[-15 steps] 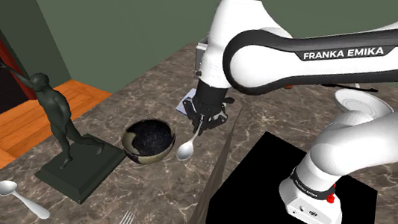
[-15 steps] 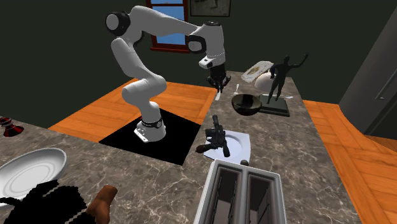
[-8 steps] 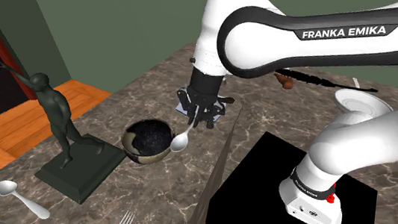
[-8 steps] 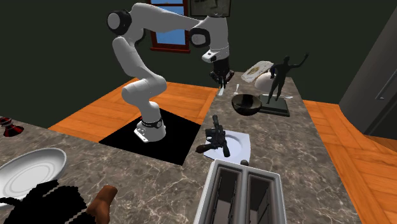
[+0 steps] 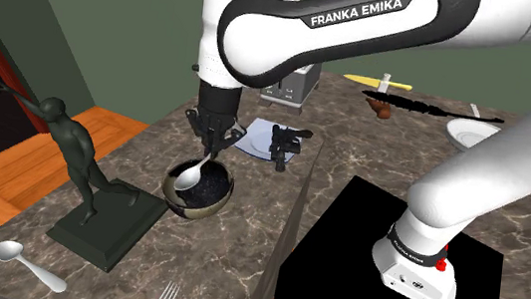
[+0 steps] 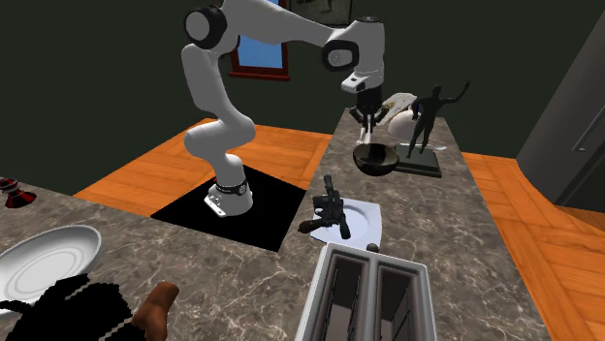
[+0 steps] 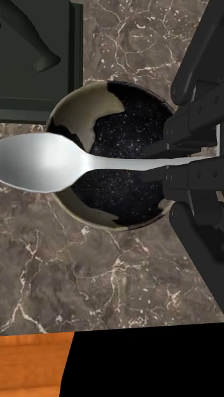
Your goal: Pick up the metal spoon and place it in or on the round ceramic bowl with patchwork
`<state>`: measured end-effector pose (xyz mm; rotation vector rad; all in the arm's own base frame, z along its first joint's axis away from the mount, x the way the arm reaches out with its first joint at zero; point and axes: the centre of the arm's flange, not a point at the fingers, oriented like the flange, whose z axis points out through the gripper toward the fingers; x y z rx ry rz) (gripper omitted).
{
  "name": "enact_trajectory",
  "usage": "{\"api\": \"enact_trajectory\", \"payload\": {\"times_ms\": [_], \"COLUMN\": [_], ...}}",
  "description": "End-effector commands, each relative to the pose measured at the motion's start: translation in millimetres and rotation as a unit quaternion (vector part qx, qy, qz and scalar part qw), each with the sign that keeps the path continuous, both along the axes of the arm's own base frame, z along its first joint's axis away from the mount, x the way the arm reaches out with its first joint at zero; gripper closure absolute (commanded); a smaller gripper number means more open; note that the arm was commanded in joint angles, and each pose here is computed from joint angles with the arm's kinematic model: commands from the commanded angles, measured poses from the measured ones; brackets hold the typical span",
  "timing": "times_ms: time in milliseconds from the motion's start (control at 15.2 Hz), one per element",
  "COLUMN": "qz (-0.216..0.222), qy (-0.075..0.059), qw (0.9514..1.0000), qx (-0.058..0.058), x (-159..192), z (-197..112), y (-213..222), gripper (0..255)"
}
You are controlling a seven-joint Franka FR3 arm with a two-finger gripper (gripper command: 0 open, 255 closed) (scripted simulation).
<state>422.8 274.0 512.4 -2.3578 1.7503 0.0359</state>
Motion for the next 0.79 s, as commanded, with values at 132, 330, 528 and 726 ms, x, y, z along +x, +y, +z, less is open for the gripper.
{"api": "enact_trajectory", "payload": {"times_ms": [132, 330, 528, 726], "qz": [0.0, 0.0, 0.0, 0.0], "qy": [0.0, 0.0, 0.0, 0.0], "qw": [1.0, 1.0, 1.0, 1.0], "qx": [0.001, 0.001, 0.001, 0.001], "x": [26.9, 26.9, 26.9, 26.9], "z": [-7.1, -22.9, -38.8, -54.6], "y": [12.2, 12.2, 12.2, 12.2], "gripper": [255, 255, 255, 255]}}
